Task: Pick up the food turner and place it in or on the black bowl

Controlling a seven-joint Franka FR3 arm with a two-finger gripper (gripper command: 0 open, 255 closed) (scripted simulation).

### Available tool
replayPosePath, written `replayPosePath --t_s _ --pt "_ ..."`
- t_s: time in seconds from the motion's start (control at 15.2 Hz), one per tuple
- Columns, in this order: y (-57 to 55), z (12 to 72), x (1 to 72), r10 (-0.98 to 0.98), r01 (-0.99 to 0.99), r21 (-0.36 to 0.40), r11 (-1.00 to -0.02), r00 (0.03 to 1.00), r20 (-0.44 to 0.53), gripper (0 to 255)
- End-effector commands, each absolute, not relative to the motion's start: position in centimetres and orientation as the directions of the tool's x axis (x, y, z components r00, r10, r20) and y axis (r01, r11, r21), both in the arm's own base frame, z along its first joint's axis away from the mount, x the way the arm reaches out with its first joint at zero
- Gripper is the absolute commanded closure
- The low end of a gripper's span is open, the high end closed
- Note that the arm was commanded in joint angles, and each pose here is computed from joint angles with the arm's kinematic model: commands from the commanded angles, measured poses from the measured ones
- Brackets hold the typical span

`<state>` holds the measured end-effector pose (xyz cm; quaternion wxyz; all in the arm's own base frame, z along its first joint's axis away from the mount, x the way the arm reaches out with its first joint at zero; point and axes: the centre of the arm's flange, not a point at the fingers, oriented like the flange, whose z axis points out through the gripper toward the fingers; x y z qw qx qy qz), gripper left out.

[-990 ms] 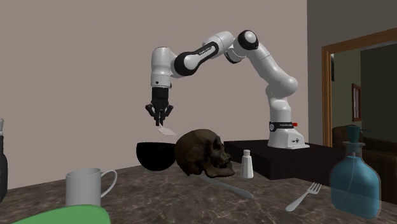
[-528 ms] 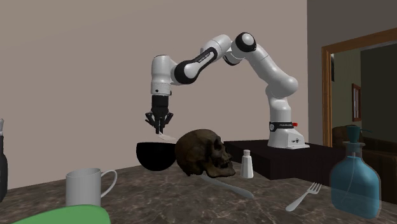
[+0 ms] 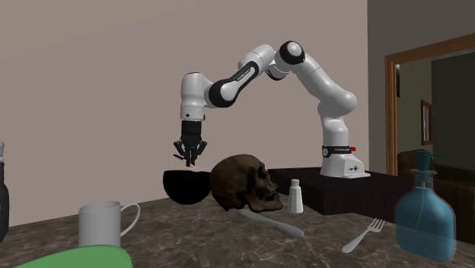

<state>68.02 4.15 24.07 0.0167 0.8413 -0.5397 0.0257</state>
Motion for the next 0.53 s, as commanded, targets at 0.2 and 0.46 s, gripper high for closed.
replayPosePath --t_s 0.2,0.46 --pt "4.14 23.89 67.99 -0.907 -0.909 0.003 -0.417 0.417 0.06 0" --pt "4.11 23.91 67.98 -0.907 -0.909 0.003 -0.417 0.417 0.06 0"
